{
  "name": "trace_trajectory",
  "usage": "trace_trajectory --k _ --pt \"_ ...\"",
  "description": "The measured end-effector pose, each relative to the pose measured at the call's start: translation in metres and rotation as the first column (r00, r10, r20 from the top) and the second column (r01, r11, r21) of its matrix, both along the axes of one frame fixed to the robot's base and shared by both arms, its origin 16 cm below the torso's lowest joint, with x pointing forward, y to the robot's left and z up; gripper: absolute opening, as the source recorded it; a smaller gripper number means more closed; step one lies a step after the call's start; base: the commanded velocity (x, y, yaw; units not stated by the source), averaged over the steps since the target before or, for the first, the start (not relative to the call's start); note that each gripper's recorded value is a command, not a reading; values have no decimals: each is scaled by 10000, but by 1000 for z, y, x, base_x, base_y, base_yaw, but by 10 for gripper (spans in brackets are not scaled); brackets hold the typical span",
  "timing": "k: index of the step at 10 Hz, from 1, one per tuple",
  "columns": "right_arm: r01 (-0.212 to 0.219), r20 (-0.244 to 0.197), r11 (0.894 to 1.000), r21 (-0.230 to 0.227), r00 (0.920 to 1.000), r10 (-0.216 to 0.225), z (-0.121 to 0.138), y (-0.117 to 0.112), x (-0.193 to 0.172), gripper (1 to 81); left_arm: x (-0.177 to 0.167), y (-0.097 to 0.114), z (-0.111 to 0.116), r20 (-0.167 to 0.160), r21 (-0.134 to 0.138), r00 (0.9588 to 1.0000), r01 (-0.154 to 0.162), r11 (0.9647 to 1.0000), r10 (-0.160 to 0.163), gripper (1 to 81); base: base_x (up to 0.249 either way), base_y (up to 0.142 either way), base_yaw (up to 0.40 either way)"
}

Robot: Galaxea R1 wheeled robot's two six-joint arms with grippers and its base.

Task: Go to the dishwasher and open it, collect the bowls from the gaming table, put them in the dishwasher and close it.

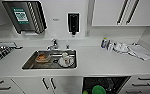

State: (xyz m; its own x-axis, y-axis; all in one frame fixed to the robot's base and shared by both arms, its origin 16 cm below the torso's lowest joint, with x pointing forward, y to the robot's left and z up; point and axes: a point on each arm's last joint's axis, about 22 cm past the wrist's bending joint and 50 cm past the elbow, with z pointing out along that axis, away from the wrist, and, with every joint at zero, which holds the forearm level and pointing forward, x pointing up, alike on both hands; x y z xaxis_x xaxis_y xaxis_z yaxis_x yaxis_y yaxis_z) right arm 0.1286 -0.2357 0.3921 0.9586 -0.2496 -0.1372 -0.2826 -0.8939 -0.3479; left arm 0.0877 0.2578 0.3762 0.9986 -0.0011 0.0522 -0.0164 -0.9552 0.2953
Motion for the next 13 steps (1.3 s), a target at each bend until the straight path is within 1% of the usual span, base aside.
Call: trace_trajectory --k 2,3,4,5,6,7,8,9,10,11,12,13 --pt "52 178 10000 -68 9998 -51 -9 0 14 811 18 0 -8 243 9 9997 2 10000 -2 811 0 0 0" --pt "105 241 9996 -253 9997 -99 -15 -8 20 811 25 0 -12 334 7 9994 1 10000 -1 811 0 0 0" --pt "422 199 9984 -382 9989 -415 -20 -15 27 811 32 0 -17 434 14 9991 -1 10000 1 811 0 0 0" --pt "986 65 9943 -409 9951 -985 -25 -17 36 811 40 0 -22 545 17 9985 -1 10000 0 811 0 0 0" --pt "1902 -161 9806 -474 9814 -1911 -30 -19 45 811 50 1 -27 672 29 9977 1 10000 -3 811 0 0 0" --pt "2675 -263 9617 -591 9627 -2694 -36 -25 55 811 60 1 -32 806 29 9967 1 10000 -3 811 0 0 0" --pt "3413 -235 9370 -739 9388 -3438 -42 -33 67 811 70 1 -37 946 29 9955 0 10000 -3 811 0 0 0" --pt "4124 -188 9071 -839 9095 -4152 -48 -41 79 811 78 1 -43 1069 32 9943 0 10000 -4 811 0 0 0" --pt "4635 -191 8818 -871 8842 -4666 -54 -45 89 811 87 1 -48 1203 32 9927 0 10000 -4 811 0 0 0" --pt "5123 -179 8541 -900 8566 -5157 -59 -49 99 811 94 1 -54 1300 42 9915 1 10000 -7 811 0 0 0" --pt "5577 -180 8246 -954 8272 -5616 -62 -54 105 811 98 1 -57 1374 51 9905 2 10000 -9 811 0 0 0" --pt "6078 -316 7868 -1071 7889 -6137 -64 -60 105 811 99 1 -59 1389 51 9903 6 10000 -13 811 0 0 0"
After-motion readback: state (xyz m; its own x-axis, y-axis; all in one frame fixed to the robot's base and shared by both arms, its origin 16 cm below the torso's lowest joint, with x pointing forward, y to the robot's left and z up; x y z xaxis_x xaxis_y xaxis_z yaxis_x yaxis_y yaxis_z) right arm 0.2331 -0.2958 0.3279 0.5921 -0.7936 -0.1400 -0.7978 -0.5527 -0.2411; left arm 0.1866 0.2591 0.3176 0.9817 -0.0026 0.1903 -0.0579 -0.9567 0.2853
